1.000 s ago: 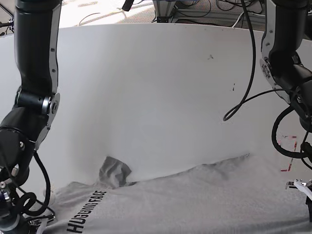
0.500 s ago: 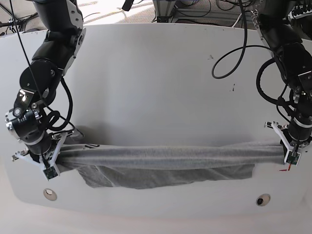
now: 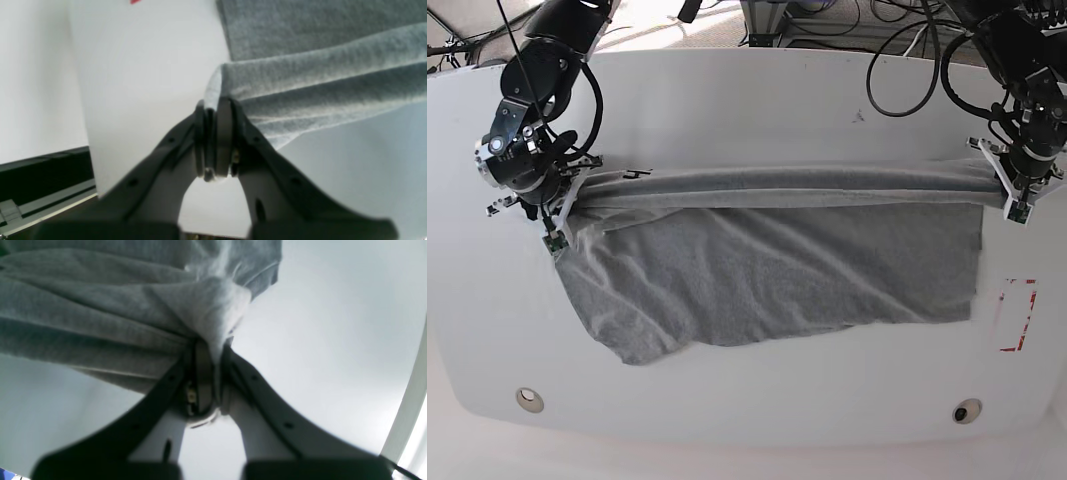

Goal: Fold the T-shirt properly
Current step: 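Lay the shirt flat, dragging the held edge away from the body, then pull the shirt edge with both grippers to smooth it flat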

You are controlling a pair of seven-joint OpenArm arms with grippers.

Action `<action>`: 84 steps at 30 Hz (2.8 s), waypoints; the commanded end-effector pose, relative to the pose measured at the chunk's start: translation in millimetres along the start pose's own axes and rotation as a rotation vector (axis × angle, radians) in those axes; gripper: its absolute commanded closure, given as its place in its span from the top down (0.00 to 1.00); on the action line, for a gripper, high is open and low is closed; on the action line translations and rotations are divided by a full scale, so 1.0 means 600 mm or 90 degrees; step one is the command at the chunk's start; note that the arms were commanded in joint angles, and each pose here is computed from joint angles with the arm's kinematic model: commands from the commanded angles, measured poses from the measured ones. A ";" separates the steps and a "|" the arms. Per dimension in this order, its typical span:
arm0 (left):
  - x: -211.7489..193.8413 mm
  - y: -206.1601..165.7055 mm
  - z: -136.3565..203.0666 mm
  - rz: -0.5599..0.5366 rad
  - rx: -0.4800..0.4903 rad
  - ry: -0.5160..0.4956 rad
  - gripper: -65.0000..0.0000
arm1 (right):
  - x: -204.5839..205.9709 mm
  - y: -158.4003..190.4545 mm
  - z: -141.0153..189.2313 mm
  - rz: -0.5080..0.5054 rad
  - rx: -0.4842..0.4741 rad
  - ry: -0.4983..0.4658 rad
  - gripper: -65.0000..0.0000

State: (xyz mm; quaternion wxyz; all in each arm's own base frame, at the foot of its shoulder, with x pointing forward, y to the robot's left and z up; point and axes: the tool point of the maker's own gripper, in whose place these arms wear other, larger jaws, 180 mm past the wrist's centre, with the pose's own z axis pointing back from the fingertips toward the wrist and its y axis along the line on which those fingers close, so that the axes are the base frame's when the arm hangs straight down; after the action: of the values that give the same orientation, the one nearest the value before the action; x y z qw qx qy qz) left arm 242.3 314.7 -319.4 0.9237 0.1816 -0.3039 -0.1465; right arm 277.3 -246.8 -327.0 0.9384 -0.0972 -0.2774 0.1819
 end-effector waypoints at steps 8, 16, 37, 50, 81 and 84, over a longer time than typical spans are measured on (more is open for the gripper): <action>-0.075 -0.009 -0.009 0.003 -0.007 0.081 0.00 | -0.076 0.039 -0.003 -0.004 0.018 0.044 0.00; -0.083 -0.023 -0.032 0.016 -0.034 0.066 0.00 | -0.078 0.036 -0.004 0.002 0.014 0.043 0.00; -0.026 -0.019 -0.063 -0.026 -0.052 0.036 0.21 | -0.068 0.011 -0.034 -0.007 0.020 0.048 0.00; -0.009 -0.013 -0.076 -0.013 -0.054 0.026 0.59 | -0.033 -0.030 -0.031 0.000 -0.011 0.024 0.66; -0.006 -0.020 -0.028 0.105 -0.118 -0.055 0.81 | -0.138 -0.103 0.026 -0.162 -0.105 0.058 0.76; -0.031 -0.040 -0.043 0.122 -0.128 -0.028 0.81 | -0.140 -0.091 0.022 -0.171 -0.095 0.059 0.69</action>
State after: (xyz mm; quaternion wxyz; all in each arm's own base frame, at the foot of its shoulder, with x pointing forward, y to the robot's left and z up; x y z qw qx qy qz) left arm 241.2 300.1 -356.6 0.9391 0.0443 -0.3269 -0.0959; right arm 213.3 -330.9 -348.8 0.9612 -0.1370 -0.2377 0.0289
